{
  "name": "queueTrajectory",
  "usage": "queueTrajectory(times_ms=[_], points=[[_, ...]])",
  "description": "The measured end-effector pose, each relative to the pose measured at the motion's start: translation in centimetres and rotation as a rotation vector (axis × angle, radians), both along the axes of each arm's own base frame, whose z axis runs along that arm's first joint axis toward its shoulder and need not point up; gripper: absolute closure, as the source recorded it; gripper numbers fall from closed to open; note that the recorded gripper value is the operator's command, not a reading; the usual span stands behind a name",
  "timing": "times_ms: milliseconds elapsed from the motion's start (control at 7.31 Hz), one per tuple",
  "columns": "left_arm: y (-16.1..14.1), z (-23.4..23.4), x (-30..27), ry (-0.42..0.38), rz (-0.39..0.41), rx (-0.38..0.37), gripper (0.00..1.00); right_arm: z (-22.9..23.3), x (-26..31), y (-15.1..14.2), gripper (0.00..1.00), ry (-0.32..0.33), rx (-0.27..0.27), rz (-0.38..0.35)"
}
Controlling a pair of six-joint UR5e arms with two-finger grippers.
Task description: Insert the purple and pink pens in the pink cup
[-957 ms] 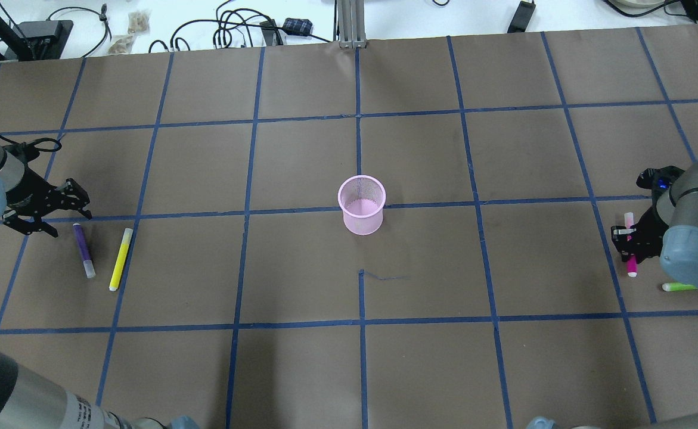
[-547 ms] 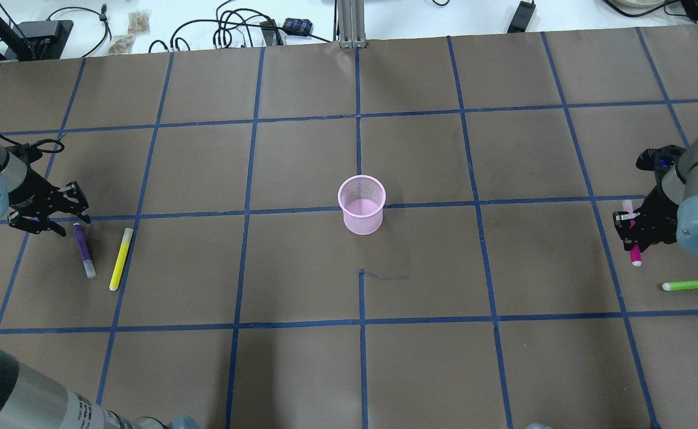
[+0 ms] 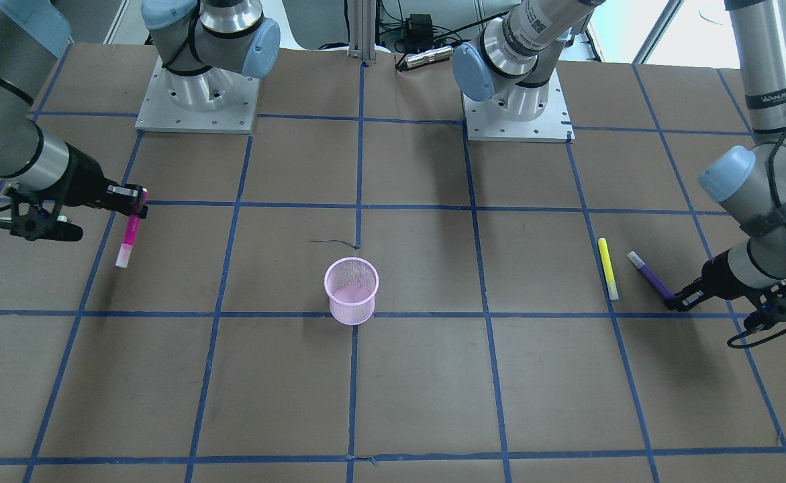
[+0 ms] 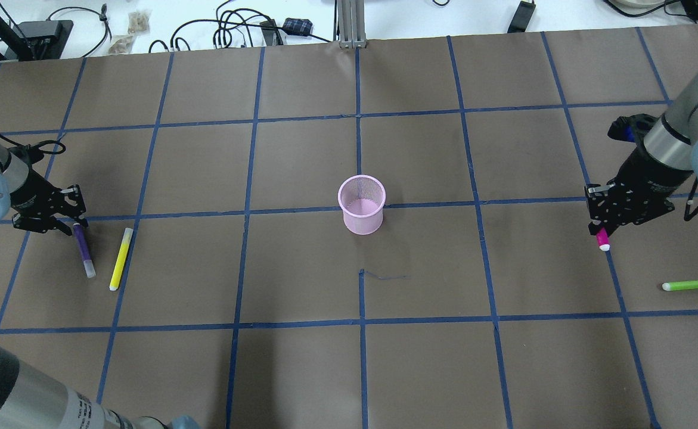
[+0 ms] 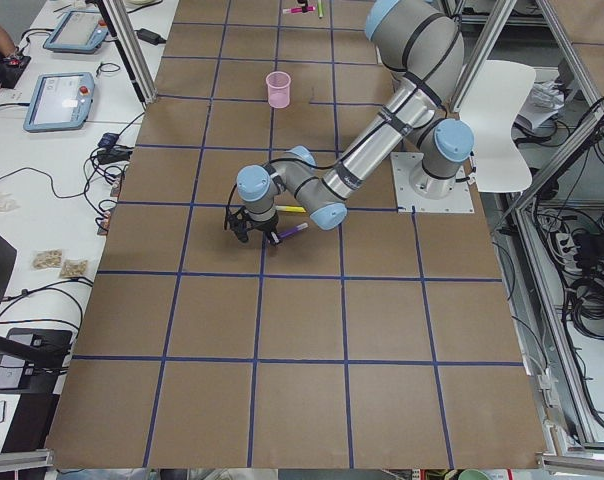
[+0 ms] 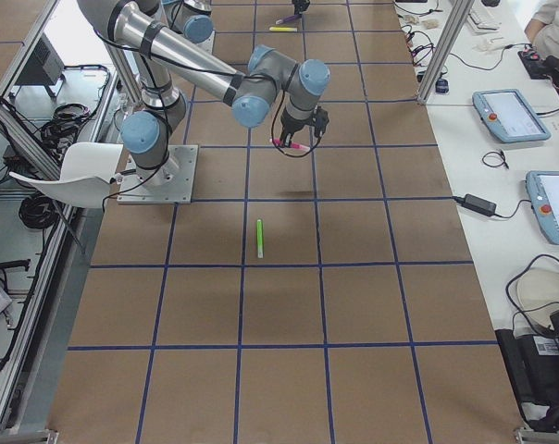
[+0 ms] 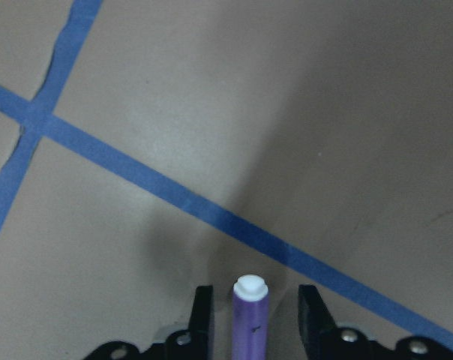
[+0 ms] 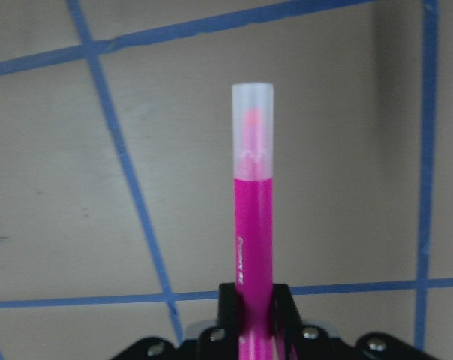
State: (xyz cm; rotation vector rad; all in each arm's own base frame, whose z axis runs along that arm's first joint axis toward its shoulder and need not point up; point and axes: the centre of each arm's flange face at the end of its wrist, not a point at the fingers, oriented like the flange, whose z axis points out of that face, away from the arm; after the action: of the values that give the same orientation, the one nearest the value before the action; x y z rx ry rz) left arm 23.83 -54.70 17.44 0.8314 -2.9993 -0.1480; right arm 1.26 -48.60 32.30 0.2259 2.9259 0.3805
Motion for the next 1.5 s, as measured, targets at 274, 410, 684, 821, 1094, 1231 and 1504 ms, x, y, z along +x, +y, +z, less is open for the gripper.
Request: queueTrajectory(times_ms=[274, 410, 684, 821, 1094, 1231, 1504], points=[[-0.2, 0.1, 0.1, -0.002, 0.004, -0.004, 1.0, 2.0, 10.1, -1.6, 1.0, -0.078, 0.018, -0.073], [-0.3, 0.7, 0.2, -0.012, 0.003, -0.014, 1.0, 2.7, 14.6, -2.3, 1.0, -0.116, 0.037, -0.12], [-1.6, 4.6, -0.3, -0.054, -0.017, -0.058, 1.0, 3.5, 21.1, -4.1, 1.0, -0.211, 0.108, -0.261], [-2.5, 7.4, -0.5, -0.079, -0.031, -0.076, 1.0, 3.4, 22.6, -5.4, 1.0, -0.242, 0.155, -0.345], [-4.0, 13.2, -1.4, -0.13, -0.063, -0.112, 1.0, 1.4, 24.3, -7.3, 1.0, -0.291, 0.282, -0.517], [-4.6, 15.3, -2.7, -0.164, -0.088, -0.127, 1.0, 0.6, 25.1, -7.9, 1.0, -0.317, 0.331, -0.579], [-5.4, 17.3, -5.9, -0.241, -0.151, -0.125, 1.0, -1.0, 27.3, -7.8, 1.0, -0.338, 0.407, -0.622]])
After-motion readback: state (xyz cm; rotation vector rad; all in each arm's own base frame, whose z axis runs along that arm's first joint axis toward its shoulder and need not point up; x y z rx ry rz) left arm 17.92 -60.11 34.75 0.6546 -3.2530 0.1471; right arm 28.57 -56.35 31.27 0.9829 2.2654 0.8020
